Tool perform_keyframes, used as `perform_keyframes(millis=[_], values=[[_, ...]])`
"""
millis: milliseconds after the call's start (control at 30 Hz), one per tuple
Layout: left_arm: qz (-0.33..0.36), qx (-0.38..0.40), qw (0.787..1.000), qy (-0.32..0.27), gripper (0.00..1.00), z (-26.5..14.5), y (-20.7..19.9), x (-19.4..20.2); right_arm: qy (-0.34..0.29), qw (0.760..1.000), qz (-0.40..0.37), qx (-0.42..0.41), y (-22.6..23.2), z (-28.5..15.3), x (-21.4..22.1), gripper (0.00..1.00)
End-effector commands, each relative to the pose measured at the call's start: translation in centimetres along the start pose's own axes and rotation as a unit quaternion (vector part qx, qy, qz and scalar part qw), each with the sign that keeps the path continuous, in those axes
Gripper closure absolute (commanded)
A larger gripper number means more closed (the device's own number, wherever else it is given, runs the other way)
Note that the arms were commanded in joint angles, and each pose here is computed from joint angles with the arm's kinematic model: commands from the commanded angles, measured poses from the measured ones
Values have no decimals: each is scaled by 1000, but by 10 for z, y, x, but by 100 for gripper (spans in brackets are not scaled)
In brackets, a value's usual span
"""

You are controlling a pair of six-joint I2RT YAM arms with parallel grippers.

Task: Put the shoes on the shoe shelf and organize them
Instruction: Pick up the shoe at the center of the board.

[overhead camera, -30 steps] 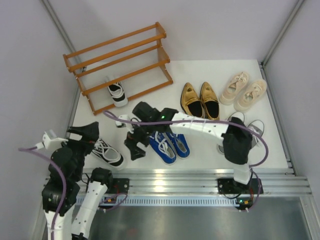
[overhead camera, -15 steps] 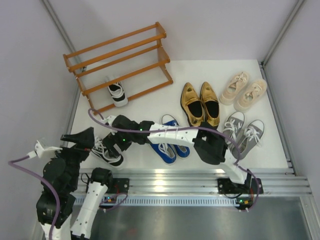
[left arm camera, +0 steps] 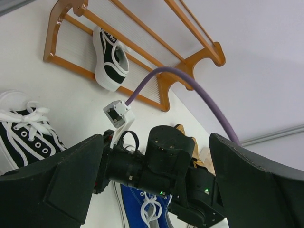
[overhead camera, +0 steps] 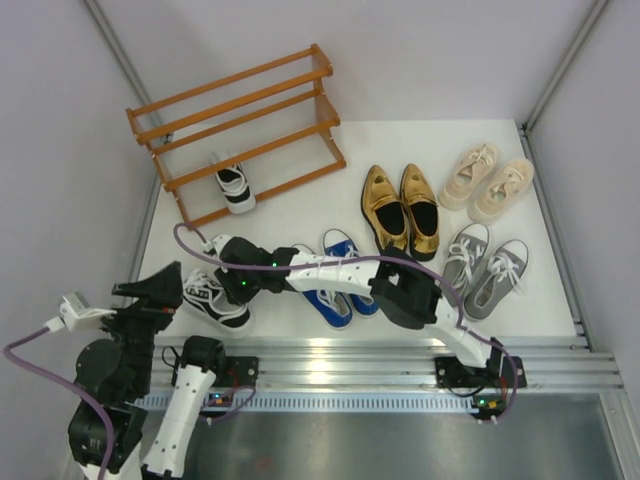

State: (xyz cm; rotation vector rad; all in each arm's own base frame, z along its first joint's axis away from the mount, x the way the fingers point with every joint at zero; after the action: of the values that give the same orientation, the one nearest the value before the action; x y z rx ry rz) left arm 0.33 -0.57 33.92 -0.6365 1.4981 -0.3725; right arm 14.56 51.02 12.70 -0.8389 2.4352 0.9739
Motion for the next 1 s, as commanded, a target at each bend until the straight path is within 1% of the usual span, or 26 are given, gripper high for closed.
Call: perform_keyframes(millis=[0,67,100,133,167,200,233,267,300,333,400,467,500,533,567,600,633,667,700,733,767,800,833,867,900,967], values=[[-6,5,1000,7,2,1,4,9,-28,999,-24,-29,16,-12,-21,81],[-11,8,1000,12,2,1,6,14,-25,998,-27,-48,17,-20,-27,90],[-15,11,1000,16,2,1,6,15,-31,997,-32,-62,16,-30,-38,96],[-18,13,1000,20,2,2,5,16,-18,995,-39,-92,17,-37,-41,99],[-19,12,999,26,2,4,5,19,-19,993,-47,-107,15,-46,-48,100],[-25,18,999,34,2,5,3,20,-35,990,-67,-122,12,-63,-62,100],[-25,19,999,43,2,8,1,22,-20,984,-82,-155,13,-72,-62,100],[-24,21,998,52,2,12,0,25,-23,980,-103,-169,11,-83,-67,100],[-30,32,997,56,2,14,-3,25,-39,977,-108,-179,10,-104,-78,100],[-32,46,996,71,2,17,-7,28,-37,975,-113,-187,6,-113,-80,100],[-39,56,993,94,2,26,-11,35,-58,973,-127,-183,1,-142,-91,100],[-45,81,989,115,2,34,-19,39,-63,975,-129,-172,-7,-155,-91,100],[-47,90,988,120,2,37,-22,40,-77,974,-132,-166,-13,-171,-96,100],[-49,109,984,129,2,41,-28,40,-73,977,-127,-154,-22,-175,-92,100],[-48,111,984,132,2,44,-29,41,-76,978,-125,-147,-28,-181,-92,100],[-46,128,980,147,2,46,-33,43,-93,978,-126,-138,-37,-198,-97,100],[-42,140,977,156,2,49,-36,44,-88,980,-120,-129,-47,-201,-93,100],[-35,168,969,178,2,55,-43,48,-95,984,-104,-112,-63,-211,-96,100],[-32,187,963,190,2,59,-47,50,-112,982,-103,-111,-67,-229,-99,100],[-29,199,956,213,2,68,-51,55,-111,984,-91,-106,-77,-234,-95,100],[-29,252,939,232,2,72,-58,60,-121,984,-86,-103,-84,-244,-97,100],[-33,266,931,246,2,78,-61,65,-141,983,-75,-91,-98,-264,-99,100],[-38,269,923,271,2,88,-62,73,-150,983,-68,-85,-105,-273,-99,100],[-40,275,918,283,2,95,-61,81,-163,981,-59,-84,-110,-282,-100,100],[-43,303,910,279,2,99,-66,82,-183,980,-42,-74,-123,-298,-97,100],[-49,307,906,288,2,115,-68,92,-203,976,3,-78,-135,-313,-94,100]])
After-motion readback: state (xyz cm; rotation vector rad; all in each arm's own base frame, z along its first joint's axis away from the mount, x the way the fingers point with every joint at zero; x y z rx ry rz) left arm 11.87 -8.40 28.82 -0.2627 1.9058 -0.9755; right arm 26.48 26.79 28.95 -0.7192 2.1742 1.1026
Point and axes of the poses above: each gripper's point midway between its finger pads, its own z axis out along the fingers, its own y axis along the line the jaws close on, x = y × z, the point moved 10 cm from there along -z, back along the fingers, and after that the axes turned 15 degrees about z, right-handed, at the moved point
